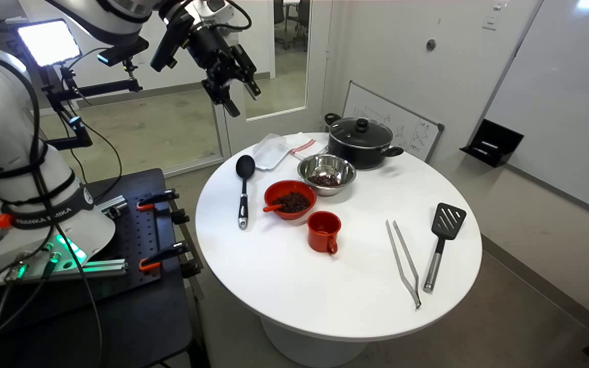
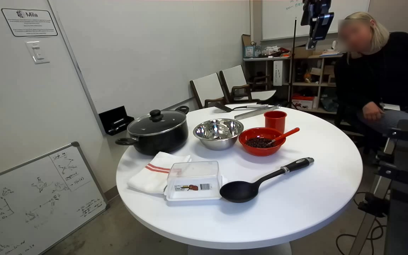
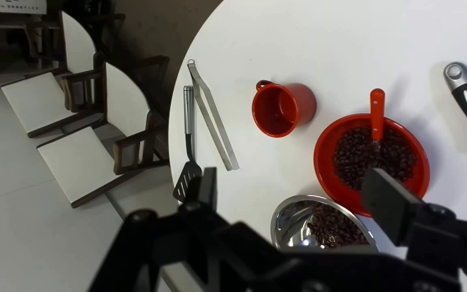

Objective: Use the spoon to stir the contents in the red bowl then place the spoon in the red mug.

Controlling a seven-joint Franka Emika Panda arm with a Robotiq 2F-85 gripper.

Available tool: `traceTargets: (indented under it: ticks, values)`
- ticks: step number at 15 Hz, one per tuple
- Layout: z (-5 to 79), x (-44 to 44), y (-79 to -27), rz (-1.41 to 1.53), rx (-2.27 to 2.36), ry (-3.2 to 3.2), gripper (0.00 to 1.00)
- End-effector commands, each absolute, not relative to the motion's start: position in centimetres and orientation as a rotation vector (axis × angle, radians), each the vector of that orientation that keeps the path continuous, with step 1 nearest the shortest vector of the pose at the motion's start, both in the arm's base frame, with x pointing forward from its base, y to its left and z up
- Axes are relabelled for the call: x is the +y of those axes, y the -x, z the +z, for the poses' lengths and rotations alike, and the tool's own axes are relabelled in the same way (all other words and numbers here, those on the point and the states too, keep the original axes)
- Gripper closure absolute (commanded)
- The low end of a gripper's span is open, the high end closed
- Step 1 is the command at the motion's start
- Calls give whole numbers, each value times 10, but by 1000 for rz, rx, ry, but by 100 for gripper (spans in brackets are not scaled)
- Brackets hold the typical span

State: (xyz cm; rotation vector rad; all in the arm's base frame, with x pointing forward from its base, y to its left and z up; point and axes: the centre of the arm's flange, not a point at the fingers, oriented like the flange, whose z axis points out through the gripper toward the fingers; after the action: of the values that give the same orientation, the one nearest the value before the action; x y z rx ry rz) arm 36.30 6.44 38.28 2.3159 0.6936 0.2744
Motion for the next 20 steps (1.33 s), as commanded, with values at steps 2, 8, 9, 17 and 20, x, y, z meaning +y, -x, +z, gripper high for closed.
traceTargets:
  ticks: [2,8,9,17,20]
  values:
    - [382,65,-363,308,647,-2286,50]
    - [377,59,-364,196,739,-2358,95]
    - [374,57,-364,174,740,-2371,100]
    - [365,50,-367,163,722,-2451,100]
    - [369,51,-367,268,711,-2526,100]
